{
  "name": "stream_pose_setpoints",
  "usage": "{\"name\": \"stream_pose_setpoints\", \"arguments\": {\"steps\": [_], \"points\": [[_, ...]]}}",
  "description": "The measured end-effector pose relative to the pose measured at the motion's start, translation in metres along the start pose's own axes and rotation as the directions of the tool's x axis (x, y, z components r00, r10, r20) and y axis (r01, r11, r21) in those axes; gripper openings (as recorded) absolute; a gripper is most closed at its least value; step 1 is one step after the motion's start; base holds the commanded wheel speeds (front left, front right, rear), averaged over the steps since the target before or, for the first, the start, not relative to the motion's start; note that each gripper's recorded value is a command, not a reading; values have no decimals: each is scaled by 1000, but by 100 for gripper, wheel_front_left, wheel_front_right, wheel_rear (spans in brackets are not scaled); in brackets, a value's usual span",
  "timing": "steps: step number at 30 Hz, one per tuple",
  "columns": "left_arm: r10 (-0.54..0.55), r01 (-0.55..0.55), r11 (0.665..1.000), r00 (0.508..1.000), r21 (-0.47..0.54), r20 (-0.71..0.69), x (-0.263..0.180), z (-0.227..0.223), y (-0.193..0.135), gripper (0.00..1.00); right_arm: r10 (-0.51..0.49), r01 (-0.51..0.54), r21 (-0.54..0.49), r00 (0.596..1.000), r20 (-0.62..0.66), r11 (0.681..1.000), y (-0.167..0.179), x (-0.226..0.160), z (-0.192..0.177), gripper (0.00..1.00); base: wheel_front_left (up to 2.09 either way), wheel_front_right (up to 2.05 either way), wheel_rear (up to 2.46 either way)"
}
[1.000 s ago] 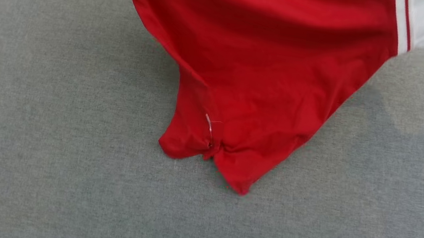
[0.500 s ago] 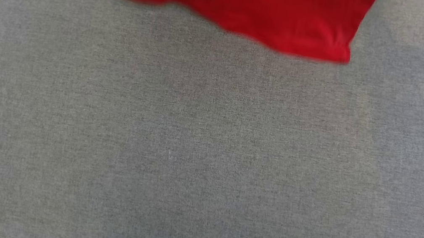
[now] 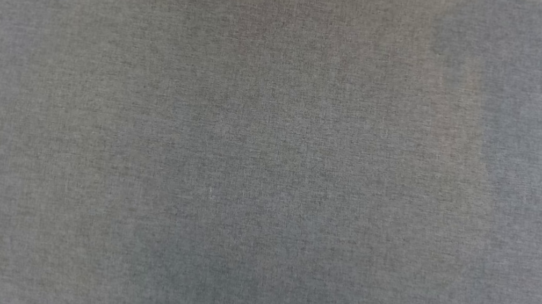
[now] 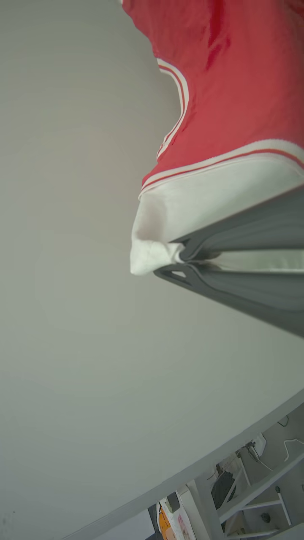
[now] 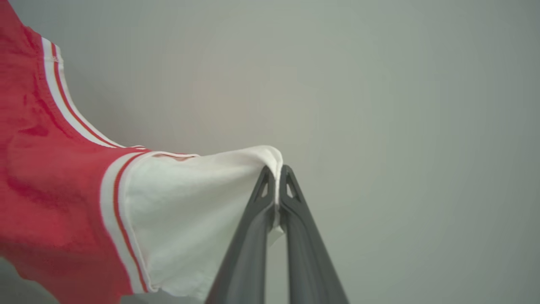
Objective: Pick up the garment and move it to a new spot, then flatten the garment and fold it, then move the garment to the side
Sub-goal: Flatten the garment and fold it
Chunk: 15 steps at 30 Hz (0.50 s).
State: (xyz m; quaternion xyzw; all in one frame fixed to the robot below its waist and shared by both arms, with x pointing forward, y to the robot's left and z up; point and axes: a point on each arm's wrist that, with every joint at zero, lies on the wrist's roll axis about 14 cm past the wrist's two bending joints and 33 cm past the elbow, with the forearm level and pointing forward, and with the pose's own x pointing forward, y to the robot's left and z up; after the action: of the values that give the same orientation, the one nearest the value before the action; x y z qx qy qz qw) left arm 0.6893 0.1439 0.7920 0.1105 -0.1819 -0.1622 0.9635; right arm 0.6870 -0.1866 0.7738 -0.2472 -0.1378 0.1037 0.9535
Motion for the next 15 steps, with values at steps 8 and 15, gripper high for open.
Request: {"name": "stream_pose_setpoints", "arguments": {"steps": [8,15], "points": [[-21,9,996,990,-83,-139,-18,-92,-16,0,123,-116,82,988,-91,990,59,-4,-72,0,0,0,0],[-63,33,990,972,-134,-225,-57,-140,-33,0,240,-217,144,957,-166,965,107,-36,-114,0,0,0,0]]}}
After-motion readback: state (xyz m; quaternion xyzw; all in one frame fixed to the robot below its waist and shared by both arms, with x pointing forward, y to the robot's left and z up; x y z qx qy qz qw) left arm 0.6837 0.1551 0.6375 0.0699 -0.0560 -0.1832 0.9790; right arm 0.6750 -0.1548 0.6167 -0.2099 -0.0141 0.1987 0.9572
